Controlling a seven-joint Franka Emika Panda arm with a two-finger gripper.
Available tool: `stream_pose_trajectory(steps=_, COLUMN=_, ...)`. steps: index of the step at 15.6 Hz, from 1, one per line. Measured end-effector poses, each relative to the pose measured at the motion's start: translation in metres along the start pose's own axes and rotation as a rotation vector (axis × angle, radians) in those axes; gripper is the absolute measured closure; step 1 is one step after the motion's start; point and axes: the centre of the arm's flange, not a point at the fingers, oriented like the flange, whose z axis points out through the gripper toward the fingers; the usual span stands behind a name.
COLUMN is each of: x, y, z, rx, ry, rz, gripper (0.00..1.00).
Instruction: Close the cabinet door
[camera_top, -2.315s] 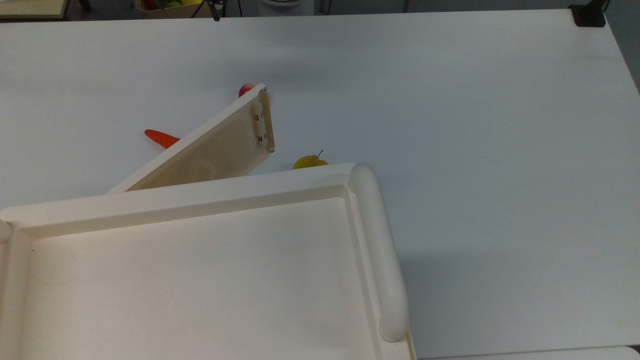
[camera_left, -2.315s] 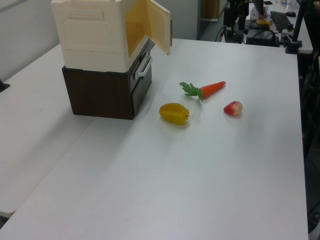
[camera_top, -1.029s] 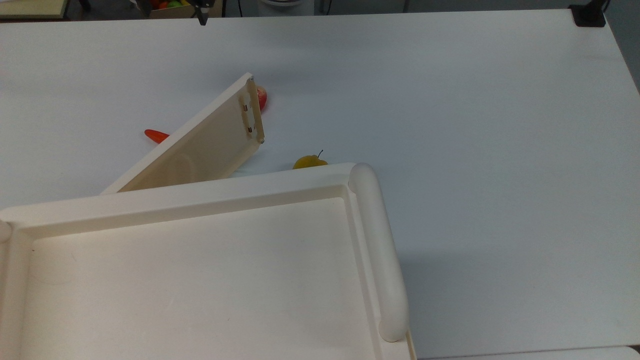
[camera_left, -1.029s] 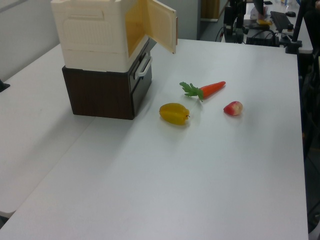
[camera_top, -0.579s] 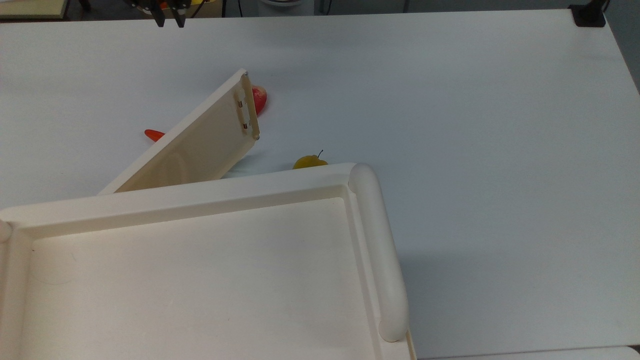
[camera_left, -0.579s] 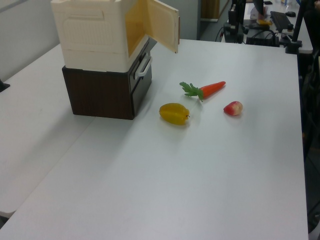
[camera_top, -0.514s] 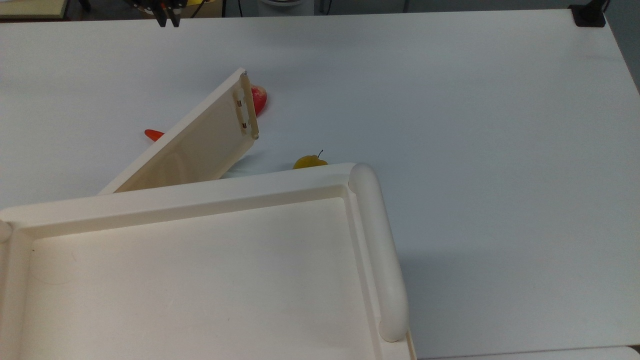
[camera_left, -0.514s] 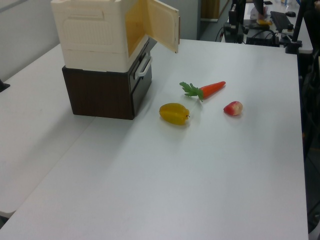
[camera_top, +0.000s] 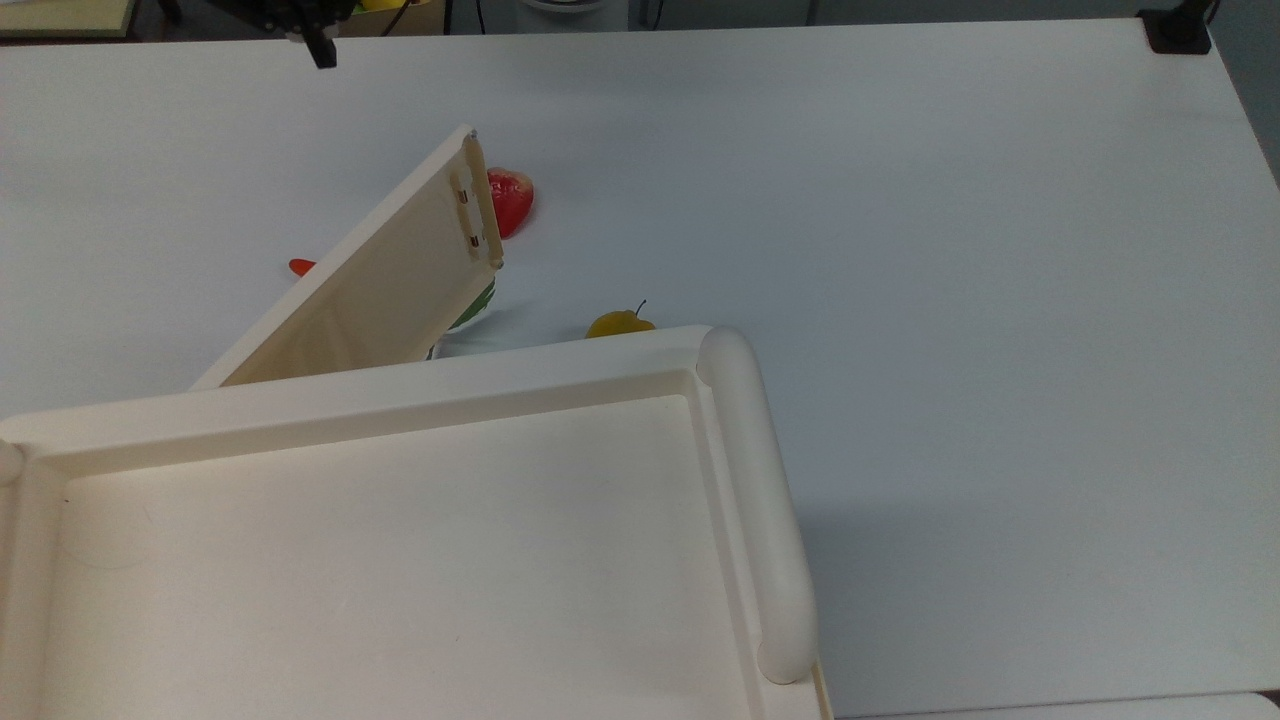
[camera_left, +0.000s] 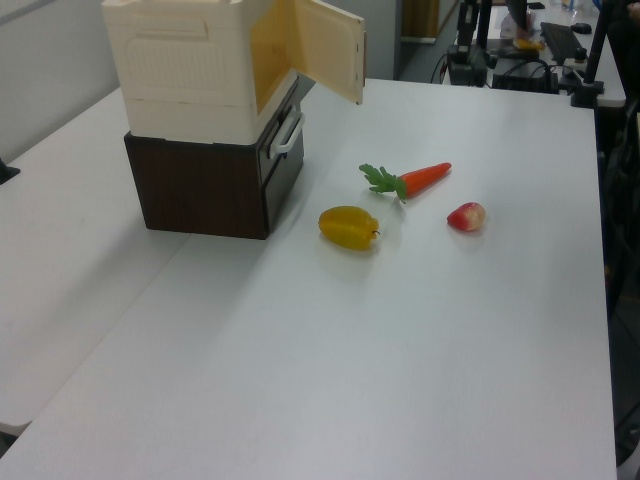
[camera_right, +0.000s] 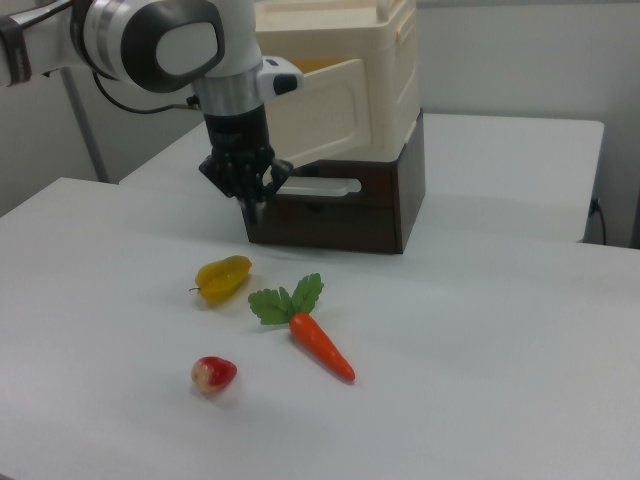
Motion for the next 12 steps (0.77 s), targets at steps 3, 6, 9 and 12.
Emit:
stream_pose_trajectory(steps=3, x=0.018, y=0.002, z=0.008, rx=-0.032, ry=0.073, rz=-0.092, gripper=0.99)
stream_pose_trajectory(steps=6, x=0.039, y=0.003, z=0.015, rx=-0.082, ry=0.156, rz=-0.164, gripper=0.99)
stream_pose_trajectory(steps=9, x=0.057, y=0.002, z=0.021, rx=-0.061, ry=0.266, rz=-0.175, gripper=0.99)
stream_pose_trajectory(steps=12, x=0.074, y=-0.002, z=0.027, rx=-0.083, ry=0.356, rz=-0.201, gripper=0.99)
